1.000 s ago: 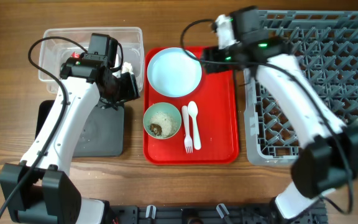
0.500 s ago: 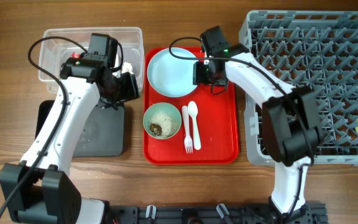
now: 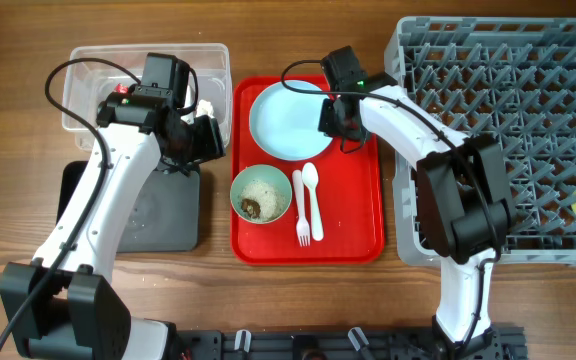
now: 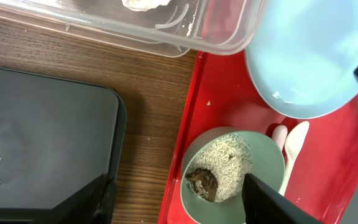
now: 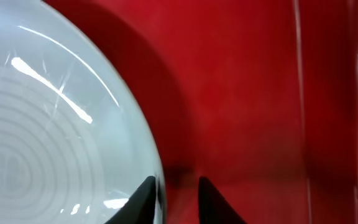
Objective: Sort waste into correct bins and load items into the dishwasher rack
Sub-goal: 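Reach the right gripper to the light-blue plate and grasp its rim, then lift the light-blue plate into the dishwasher rack with the right gripper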
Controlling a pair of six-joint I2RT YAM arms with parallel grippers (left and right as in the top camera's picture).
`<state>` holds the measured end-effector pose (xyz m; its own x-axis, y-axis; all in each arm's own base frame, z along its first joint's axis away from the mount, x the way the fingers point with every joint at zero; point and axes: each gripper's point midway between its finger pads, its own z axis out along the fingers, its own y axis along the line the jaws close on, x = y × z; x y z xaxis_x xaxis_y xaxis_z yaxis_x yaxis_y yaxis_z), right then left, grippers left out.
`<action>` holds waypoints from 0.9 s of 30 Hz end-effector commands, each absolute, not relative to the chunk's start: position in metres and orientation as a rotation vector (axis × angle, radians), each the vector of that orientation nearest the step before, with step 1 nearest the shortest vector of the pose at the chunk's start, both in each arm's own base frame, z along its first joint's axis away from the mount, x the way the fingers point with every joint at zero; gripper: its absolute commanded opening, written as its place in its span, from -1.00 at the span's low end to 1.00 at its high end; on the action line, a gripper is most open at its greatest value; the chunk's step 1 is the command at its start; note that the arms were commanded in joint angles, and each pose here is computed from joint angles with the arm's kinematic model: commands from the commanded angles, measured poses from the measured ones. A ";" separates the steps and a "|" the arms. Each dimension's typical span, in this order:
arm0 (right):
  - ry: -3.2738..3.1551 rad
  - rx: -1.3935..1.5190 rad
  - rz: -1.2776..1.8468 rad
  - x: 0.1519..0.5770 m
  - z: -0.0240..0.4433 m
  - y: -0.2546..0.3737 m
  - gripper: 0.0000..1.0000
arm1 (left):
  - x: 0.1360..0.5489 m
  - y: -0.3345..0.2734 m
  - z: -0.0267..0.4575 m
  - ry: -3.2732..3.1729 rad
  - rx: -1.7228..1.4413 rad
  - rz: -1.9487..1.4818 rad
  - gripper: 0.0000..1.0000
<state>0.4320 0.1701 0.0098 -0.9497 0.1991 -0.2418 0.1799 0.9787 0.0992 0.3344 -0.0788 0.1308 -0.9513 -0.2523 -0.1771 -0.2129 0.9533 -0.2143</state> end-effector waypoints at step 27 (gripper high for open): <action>2.336 -0.030 0.036 0.481 0.246 0.073 -0.91 | 0.339 -0.076 0.141 2.860 -0.338 -0.279 0.32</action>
